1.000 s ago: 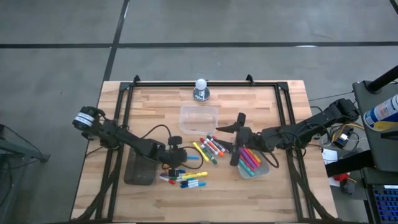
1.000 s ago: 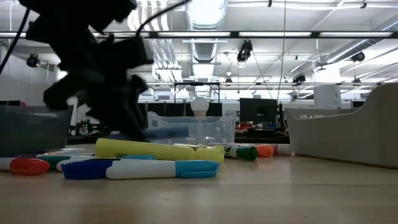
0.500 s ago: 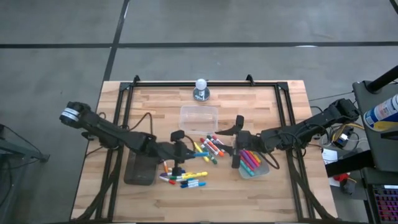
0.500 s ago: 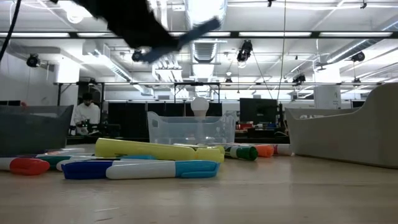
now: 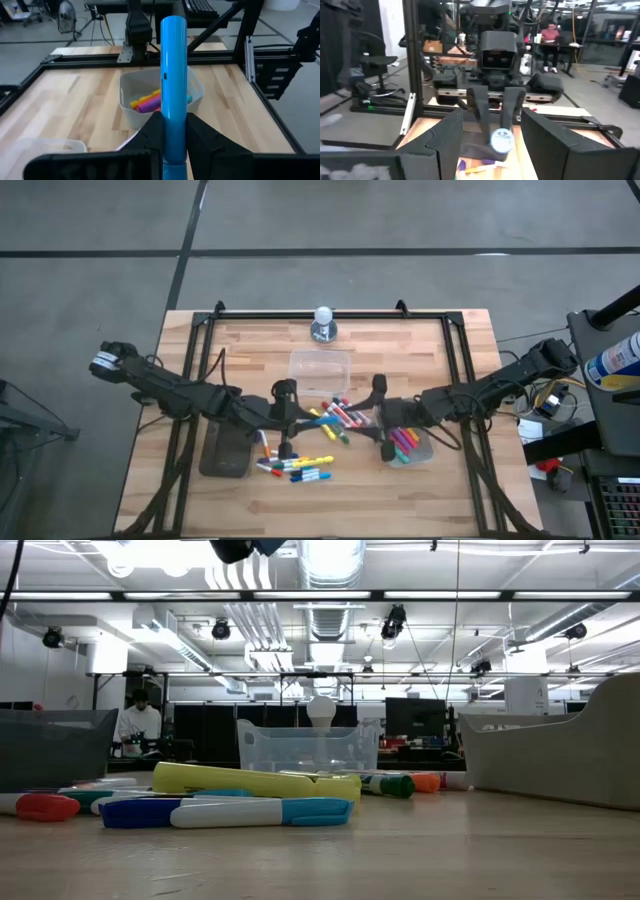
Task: Pick & Place Markers
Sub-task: Put the blue highlighter into the gray bin
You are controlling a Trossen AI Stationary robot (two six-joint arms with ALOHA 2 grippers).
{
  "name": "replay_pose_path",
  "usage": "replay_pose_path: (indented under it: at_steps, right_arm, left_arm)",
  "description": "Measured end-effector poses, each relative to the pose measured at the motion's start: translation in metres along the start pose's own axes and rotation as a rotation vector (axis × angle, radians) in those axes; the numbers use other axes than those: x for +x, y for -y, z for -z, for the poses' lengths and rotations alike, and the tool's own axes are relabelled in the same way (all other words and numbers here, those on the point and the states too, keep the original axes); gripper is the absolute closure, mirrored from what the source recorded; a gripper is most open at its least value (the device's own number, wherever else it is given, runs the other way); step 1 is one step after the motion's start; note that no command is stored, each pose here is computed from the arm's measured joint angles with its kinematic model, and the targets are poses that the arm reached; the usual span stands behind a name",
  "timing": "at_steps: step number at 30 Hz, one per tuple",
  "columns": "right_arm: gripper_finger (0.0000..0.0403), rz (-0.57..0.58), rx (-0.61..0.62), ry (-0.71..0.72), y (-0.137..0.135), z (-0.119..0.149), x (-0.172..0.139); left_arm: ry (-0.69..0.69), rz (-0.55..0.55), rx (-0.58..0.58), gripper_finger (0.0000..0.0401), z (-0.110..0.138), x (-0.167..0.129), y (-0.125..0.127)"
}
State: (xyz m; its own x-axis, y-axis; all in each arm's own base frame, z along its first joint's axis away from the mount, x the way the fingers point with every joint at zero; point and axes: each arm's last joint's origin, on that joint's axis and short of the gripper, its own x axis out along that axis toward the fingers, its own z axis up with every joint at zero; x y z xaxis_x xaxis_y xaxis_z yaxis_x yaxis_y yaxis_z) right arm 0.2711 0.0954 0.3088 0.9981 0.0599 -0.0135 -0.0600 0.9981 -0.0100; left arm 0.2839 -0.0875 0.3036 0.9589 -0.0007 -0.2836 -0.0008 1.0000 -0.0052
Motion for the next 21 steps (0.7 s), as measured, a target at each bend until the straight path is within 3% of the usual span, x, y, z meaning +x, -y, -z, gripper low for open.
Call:
replay_pose_path:
  at_steps: [21]
  right_arm:
    - [0.0219, 0.017, -0.017, 0.015, -0.002, 0.002, 0.017]
  left_arm:
    - [0.057, -0.003, 0.029, 0.0354, -0.017, -0.002, -0.001]
